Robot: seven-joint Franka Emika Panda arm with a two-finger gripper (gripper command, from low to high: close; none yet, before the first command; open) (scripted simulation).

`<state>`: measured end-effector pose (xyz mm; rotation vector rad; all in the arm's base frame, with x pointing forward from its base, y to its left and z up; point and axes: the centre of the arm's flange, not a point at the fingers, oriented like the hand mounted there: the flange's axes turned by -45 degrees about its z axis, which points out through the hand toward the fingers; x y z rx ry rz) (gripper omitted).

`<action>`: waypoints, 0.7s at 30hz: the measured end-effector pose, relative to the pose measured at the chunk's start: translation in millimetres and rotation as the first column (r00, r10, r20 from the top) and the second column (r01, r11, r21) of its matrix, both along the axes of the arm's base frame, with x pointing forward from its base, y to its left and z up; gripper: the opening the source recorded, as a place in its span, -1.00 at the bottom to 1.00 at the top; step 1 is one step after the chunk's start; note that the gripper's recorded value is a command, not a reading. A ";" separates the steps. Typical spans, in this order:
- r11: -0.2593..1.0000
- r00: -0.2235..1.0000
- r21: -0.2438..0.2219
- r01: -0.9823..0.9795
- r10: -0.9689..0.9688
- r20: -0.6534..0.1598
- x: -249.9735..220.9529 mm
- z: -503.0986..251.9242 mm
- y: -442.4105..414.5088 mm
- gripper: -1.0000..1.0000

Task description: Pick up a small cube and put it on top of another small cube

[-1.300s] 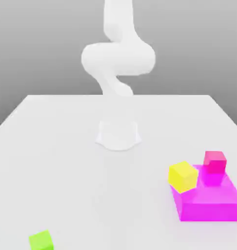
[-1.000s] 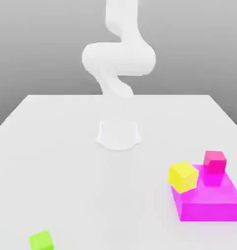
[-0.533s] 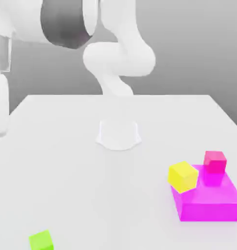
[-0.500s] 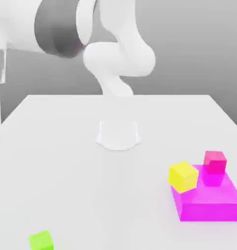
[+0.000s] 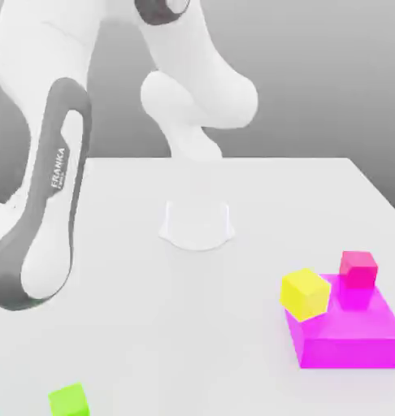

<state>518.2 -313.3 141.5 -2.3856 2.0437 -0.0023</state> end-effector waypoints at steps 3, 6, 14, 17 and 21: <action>1.000 1.000 0.000 0.000 0.000 0.002 0.2 0.2 -0.1 -1.00; 1.000 1.000 0.000 0.002 -0.002 0.001 0.0 8.0 -0.5 -1.00; 0.996 0.997 0.013 -0.083 0.083 0.007 -5.3 87.4 86.8 -1.00; 0.992 0.992 0.003 -0.130 0.130 0.002 -13.8 91.9 129.0 -1.00; 0.990 0.990 0.000 -0.139 0.139 0.001 -15.8 43.6 136.6 1.00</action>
